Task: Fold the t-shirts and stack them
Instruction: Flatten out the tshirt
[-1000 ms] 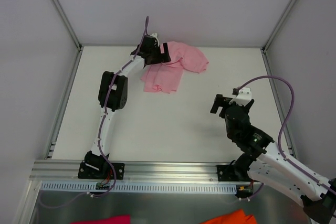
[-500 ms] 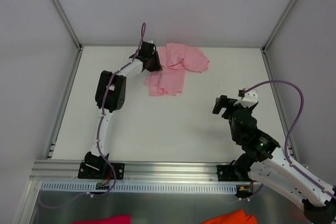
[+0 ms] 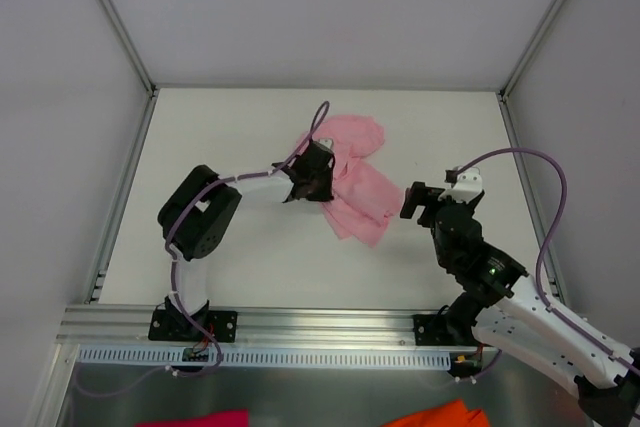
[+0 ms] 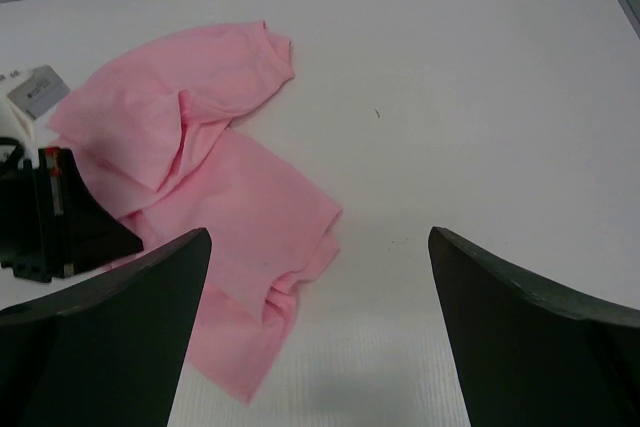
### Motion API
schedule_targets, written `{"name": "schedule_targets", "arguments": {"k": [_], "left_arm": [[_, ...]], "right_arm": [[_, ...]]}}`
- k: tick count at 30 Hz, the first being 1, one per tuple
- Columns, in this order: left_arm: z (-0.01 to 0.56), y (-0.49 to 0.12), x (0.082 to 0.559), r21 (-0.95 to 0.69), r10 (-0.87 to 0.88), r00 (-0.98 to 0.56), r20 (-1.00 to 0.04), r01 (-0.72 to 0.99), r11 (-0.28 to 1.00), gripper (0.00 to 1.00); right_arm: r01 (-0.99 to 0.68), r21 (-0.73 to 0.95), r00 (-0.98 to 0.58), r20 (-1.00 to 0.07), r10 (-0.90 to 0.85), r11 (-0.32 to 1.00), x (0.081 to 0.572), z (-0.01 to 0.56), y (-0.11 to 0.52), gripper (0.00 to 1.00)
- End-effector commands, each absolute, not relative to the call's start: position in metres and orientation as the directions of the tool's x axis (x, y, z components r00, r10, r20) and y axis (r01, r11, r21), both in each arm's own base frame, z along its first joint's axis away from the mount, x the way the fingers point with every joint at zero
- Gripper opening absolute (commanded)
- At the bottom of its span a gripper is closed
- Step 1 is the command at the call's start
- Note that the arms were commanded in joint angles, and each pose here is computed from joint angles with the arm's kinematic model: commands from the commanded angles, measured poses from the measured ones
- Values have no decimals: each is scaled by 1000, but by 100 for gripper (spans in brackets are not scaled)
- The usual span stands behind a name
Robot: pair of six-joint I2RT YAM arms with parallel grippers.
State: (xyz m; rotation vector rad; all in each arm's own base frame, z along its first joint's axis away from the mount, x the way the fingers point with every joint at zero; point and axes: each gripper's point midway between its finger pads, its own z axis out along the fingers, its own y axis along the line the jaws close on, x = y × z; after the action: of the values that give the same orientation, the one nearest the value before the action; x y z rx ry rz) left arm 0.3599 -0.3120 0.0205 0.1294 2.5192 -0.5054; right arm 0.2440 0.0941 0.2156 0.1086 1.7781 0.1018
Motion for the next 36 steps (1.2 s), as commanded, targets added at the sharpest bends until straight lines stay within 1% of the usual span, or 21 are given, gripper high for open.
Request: {"name": "schedule_targets", "arguments": {"k": [1, 2, 3, 4, 5, 6, 7, 9, 10, 13, 15, 17, 20, 23, 27, 30, 36], "left_arm": [[39, -315, 321, -318, -9, -787, -618, 239, 918, 0], [53, -316, 315, -318, -19, -759, -651, 250, 914, 0], [51, -309, 308, -294, -14, -748, -664, 244, 924, 0], [57, -312, 305, -293, 4, -732, -681, 278, 915, 5], [71, -316, 305, -306, -1, -711, -703, 302, 903, 38], [78, -316, 307, -302, 0, -695, -719, 312, 901, 54], [87, -315, 314, -280, 3, -667, -745, 316, 906, 66], [105, -318, 323, -265, 7, -636, -771, 331, 906, 77], [109, -318, 326, -247, 18, -622, -783, 337, 909, 79], [127, -321, 338, -209, 38, -587, -809, 347, 915, 81], [139, -316, 354, -166, 35, -553, -833, 310, 936, 82], [134, -313, 361, -165, 39, -568, -822, 304, 938, 82], [126, -296, 375, -169, 6, -587, -810, 243, 955, 82], [116, -269, 383, -127, -22, -597, -802, 135, 983, 81], [104, -247, 387, -116, -55, -622, -781, 57, 992, 80], [93, -244, 388, -147, -76, -638, -766, 59, 987, 79], [69, -239, 389, -130, -74, -668, -740, 35, 991, 79]], "right_arm": [[2, 189, -173, -967, 186, 982, 247, 232, 102, 96], [-4, 187, -179, -967, 183, 982, 248, 230, 104, 96], [-7, 190, -178, -966, 185, 982, 248, 230, 105, 96], [-13, 186, -184, -966, 181, 982, 249, 228, 107, 96], [-18, 184, -189, -966, 177, 983, 250, 227, 109, 97], [-21, 173, -202, -965, 165, 985, 252, 223, 113, 97], [-20, 166, -208, -965, 159, 986, 253, 221, 114, 96], [-19, 146, -226, -964, 137, 989, 255, 215, 116, 96], [-16, 140, -228, -964, 133, 990, 255, 214, 116, 96], [-21, 121, -235, -965, 112, 992, 258, 212, 119, 96], [-25, 115, -239, -965, 106, 993, 259, 211, 121, 96], [-25, 106, -243, -965, 97, 994, 260, 210, 121, 96], [-15, 92, -245, -966, 86, 996, 260, 208, 119, 96], [-12, 87, -246, -966, 81, 996, 261, 206, 119, 96], [-10, 70, -259, -964, 65, 997, 264, 203, 122, 96], [-8, 62, -265, -962, 58, 998, 265, 200, 122, 96], [2, 57, -264, -963, 55, 998, 264, 198, 120, 96]]}}
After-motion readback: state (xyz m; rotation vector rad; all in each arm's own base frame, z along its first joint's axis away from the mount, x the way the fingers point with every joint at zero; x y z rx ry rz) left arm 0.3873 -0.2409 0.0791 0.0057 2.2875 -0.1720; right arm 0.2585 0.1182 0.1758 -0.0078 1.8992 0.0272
